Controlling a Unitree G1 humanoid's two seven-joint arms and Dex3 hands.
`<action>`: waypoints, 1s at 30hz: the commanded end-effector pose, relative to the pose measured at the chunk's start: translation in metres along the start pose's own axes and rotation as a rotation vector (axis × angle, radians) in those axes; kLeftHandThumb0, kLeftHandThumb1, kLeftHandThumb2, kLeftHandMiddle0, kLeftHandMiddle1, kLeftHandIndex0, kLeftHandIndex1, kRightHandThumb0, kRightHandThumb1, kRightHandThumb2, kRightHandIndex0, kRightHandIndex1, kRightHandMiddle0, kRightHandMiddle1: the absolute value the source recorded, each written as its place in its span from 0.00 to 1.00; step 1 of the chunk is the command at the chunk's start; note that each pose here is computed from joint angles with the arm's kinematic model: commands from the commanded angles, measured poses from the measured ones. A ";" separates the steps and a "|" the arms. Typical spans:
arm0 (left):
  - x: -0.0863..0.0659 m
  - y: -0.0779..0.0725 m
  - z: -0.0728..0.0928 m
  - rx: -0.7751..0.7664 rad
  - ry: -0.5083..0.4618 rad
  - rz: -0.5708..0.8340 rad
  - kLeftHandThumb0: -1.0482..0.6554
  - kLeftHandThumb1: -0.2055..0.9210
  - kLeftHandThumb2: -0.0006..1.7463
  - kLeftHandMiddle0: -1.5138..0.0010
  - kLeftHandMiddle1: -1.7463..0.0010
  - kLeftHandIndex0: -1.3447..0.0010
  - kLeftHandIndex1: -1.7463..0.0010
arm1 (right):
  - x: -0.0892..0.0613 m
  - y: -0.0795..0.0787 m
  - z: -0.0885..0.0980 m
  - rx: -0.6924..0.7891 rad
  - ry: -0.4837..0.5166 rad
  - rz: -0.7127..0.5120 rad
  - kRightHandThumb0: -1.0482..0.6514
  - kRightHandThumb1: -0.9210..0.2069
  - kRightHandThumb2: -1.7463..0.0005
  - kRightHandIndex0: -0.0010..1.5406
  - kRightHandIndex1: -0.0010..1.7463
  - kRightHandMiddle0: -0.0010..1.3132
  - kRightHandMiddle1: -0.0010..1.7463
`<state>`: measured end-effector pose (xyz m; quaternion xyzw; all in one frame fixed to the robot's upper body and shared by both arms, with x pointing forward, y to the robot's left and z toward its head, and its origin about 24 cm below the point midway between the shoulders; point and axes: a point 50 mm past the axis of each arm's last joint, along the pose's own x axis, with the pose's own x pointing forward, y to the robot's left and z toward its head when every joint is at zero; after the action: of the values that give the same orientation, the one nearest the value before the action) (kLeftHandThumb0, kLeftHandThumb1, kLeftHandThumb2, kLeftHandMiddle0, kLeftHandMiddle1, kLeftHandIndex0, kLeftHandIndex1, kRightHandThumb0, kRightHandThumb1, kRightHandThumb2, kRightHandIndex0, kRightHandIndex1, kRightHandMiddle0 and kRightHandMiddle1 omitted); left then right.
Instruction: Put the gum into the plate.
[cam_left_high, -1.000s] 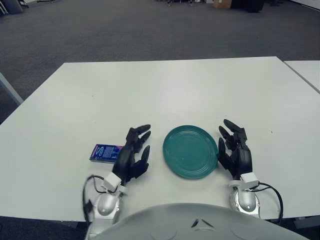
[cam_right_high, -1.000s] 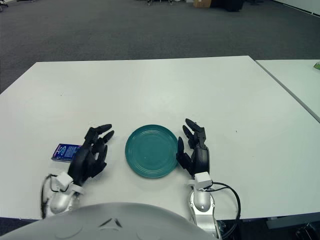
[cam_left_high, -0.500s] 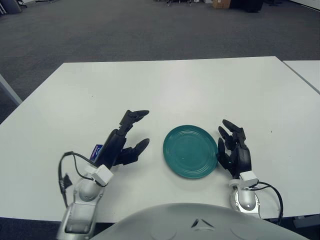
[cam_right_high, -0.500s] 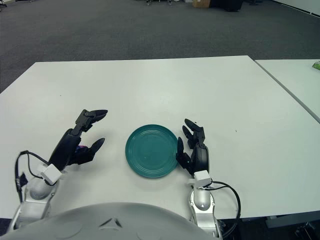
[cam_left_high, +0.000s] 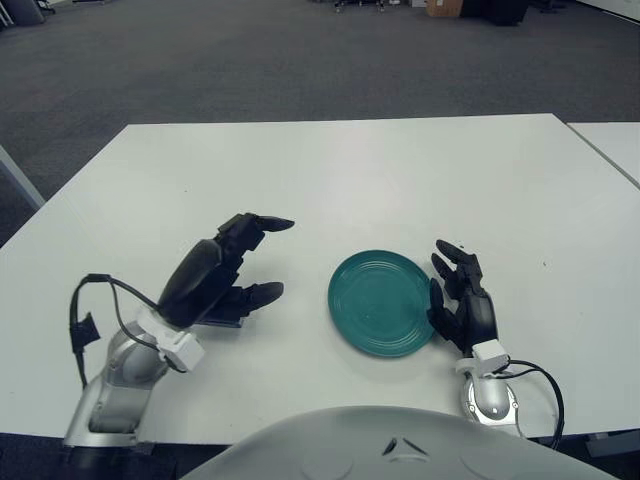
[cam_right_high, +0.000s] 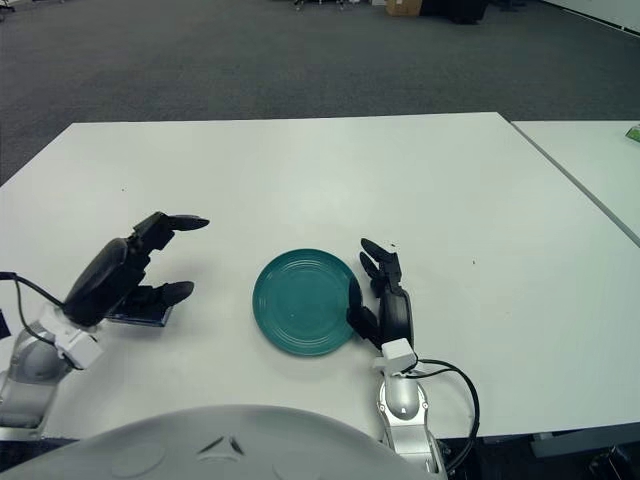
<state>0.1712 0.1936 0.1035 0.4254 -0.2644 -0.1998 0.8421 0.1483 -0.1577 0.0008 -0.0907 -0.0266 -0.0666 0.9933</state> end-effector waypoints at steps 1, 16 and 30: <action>-0.004 0.010 -0.011 0.113 0.006 -0.110 0.10 0.99 0.21 0.78 0.63 0.97 0.33 | -0.028 -0.019 -0.045 -0.164 0.238 0.072 0.09 0.00 0.54 0.26 0.03 0.00 0.44; -0.009 0.037 -0.044 0.256 0.129 -0.517 0.08 0.99 0.15 0.87 0.70 1.00 0.41 | -0.029 -0.020 -0.043 -0.180 0.218 0.058 0.10 0.00 0.56 0.29 0.03 0.00 0.48; -0.011 0.038 -0.051 0.242 0.164 -0.684 0.04 1.00 0.12 0.94 0.80 1.00 0.43 | -0.029 -0.022 -0.043 -0.206 0.210 0.057 0.09 0.00 0.55 0.30 0.04 0.00 0.49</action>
<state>0.1918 0.2502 0.1014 0.5946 -0.0688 -0.3944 0.6972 0.1474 -0.1578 0.0015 -0.1108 -0.0327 -0.0663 0.9911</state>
